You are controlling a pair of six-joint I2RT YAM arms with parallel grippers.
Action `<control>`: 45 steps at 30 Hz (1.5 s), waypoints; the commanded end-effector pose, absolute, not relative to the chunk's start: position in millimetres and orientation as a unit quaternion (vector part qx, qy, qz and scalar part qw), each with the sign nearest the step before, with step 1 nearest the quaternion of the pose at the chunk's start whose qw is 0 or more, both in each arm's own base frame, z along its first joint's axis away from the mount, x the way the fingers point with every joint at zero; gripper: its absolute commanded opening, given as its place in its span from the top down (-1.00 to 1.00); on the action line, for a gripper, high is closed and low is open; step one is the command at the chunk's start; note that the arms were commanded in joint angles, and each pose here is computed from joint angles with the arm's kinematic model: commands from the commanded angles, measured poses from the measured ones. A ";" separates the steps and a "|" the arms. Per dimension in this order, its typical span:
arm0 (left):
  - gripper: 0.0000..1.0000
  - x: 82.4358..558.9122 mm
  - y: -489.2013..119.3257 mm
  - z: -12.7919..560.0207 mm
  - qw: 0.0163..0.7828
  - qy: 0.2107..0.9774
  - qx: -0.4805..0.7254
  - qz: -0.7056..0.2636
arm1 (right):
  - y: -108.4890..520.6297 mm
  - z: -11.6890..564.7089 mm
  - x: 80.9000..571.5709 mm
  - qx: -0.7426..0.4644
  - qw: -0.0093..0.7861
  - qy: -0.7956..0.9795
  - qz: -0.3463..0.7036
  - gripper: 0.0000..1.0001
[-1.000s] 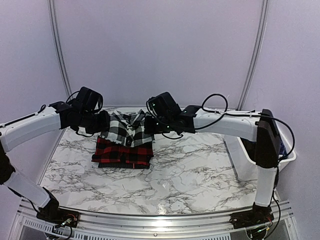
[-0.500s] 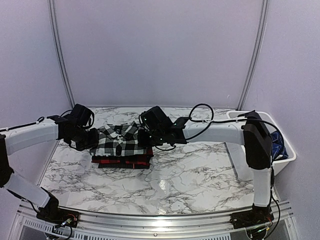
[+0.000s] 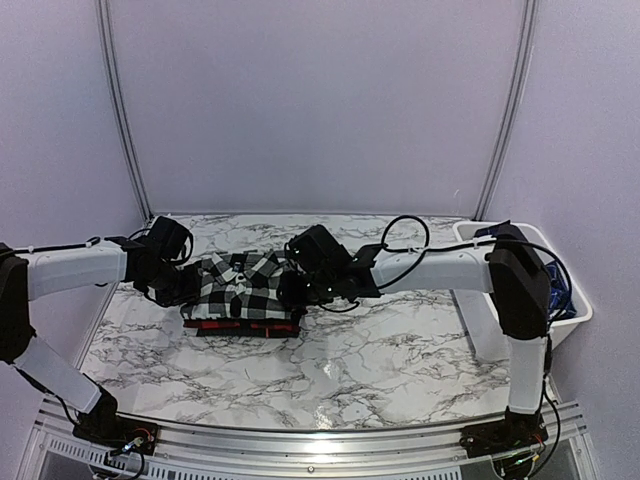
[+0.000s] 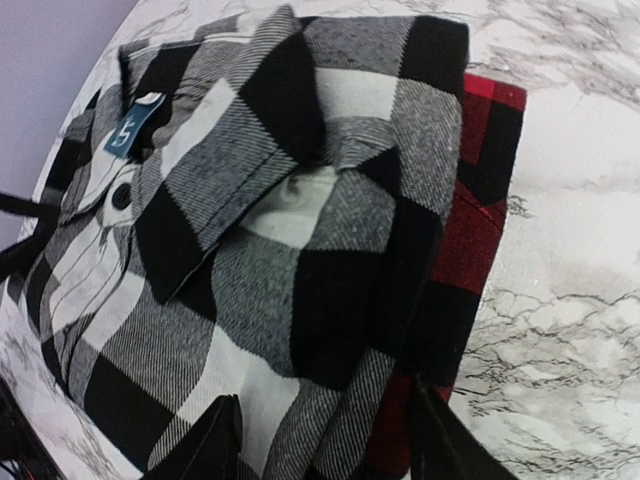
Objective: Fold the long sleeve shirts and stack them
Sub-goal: Place the square-folded shirt on the square-folded shirt, then move the rectangle-folded shirt to the corner of the board.
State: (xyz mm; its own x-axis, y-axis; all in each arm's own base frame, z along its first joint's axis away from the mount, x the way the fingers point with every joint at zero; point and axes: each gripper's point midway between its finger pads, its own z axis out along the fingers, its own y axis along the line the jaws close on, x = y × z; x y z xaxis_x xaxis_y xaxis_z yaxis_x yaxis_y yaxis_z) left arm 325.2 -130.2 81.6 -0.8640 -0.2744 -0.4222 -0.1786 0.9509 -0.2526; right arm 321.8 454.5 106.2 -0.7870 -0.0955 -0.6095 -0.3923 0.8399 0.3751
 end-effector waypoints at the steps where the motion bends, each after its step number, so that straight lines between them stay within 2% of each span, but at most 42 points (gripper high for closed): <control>1: 0.43 333.4 -122.5 101.8 0.266 0.951 -0.121 -0.098 | 444.4 143.9 322.2 -0.138 0.327 0.902 0.245 -0.14; 3: 0.13 333.2 -119.4 112.1 0.278 0.947 -0.124 -0.099 | 440.1 148.7 323.0 -0.141 0.331 0.901 0.242 -0.30; 8: -0.41 324.1 -114.1 136.2 0.302 0.937 -0.133 -0.112 | 426.1 167.3 325.6 -0.144 0.354 0.895 0.230 -0.67; 11: -0.58 311.6 -116.8 144.1 0.301 0.933 -0.138 -0.139 | 415.0 180.5 326.2 -0.146 0.372 0.889 0.223 -0.84; 18: -0.74 255.8 -131.7 132.7 0.281 0.933 -0.134 -0.182 | 391.1 190.7 325.9 -0.149 0.395 0.885 0.198 -0.96; 26: -0.78 198.2 -154.0 96.4 0.263 0.943 -0.124 -0.162 | 364.1 190.7 329.4 -0.136 0.404 0.886 0.182 -0.97; 33: -0.82 210.5 -168.1 66.5 0.264 0.953 -0.092 -0.117 | 340.6 191.2 329.8 -0.117 0.408 0.888 0.174 -0.97; 40: -0.82 234.1 -199.3 41.2 0.262 0.957 -0.034 -0.121 | 318.6 189.2 323.0 -0.101 0.407 0.893 0.165 -0.97; 45: -0.82 249.7 -194.6 26.2 0.258 0.960 -0.026 -0.104 | 306.5 190.6 319.9 -0.094 0.408 0.893 0.162 -0.97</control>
